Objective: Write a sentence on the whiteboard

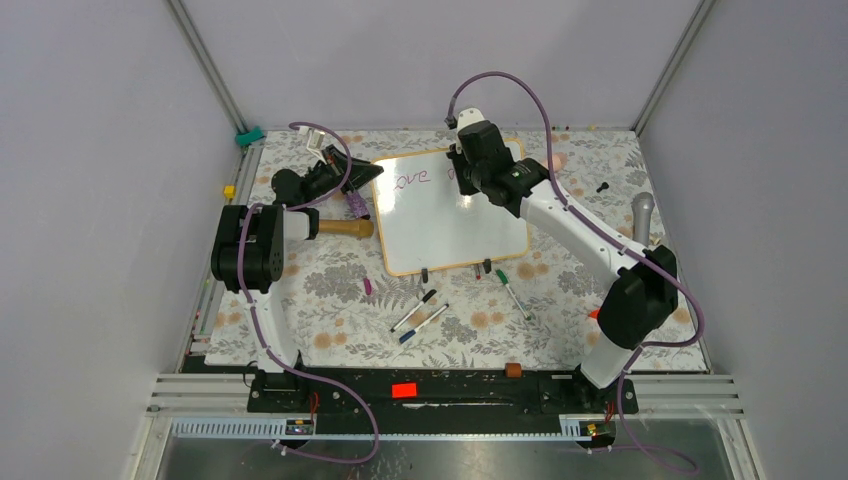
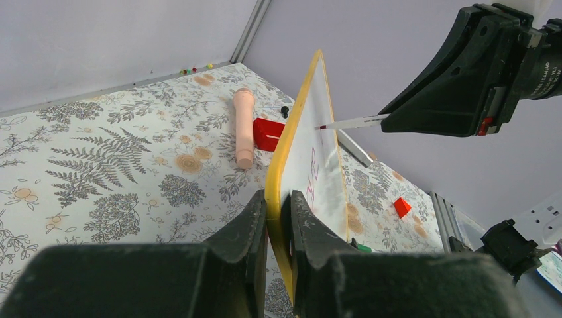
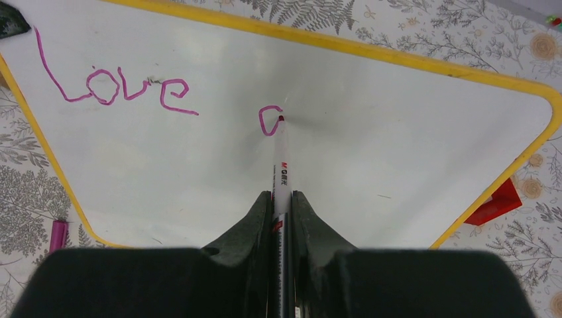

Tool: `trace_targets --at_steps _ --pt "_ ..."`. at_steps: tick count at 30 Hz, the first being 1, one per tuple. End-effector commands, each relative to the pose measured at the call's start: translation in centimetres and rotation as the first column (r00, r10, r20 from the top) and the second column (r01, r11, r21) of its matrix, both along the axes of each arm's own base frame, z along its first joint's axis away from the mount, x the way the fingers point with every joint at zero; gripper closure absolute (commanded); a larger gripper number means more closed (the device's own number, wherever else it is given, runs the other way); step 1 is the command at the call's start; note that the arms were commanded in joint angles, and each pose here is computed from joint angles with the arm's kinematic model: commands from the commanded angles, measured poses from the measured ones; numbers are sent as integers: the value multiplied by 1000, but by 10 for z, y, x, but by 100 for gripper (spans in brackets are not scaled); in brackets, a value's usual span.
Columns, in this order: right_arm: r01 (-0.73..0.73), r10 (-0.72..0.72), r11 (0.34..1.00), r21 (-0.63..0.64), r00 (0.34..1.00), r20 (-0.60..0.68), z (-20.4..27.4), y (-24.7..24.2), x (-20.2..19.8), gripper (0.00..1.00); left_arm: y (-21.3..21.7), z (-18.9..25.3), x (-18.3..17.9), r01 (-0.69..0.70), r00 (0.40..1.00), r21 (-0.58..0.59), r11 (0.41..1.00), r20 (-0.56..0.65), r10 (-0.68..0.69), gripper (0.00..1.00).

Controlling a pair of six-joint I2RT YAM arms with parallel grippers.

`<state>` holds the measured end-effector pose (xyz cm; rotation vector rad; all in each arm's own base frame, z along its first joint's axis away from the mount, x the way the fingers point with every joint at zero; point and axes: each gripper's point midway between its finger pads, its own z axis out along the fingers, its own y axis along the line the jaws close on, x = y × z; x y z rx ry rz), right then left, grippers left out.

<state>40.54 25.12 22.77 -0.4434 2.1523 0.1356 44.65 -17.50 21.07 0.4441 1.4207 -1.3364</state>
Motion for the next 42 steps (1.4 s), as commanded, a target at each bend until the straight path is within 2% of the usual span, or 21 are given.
trace_targets --at_steps 1,21,42 --pt "49 -49 999 -3 998 49 12 -7 18 100 -20 -29 -25 120 989 106 987 78 -129 100" --pt "28 -28 1000 2 999 -24 -6 -9 2 100 -20 -29 -25 121 989 106 987 76 -129 100" --pt "32 -33 998 -45 999 -35 -7 -22 -8 100 -19 -29 -25 119 989 105 987 76 -127 100"
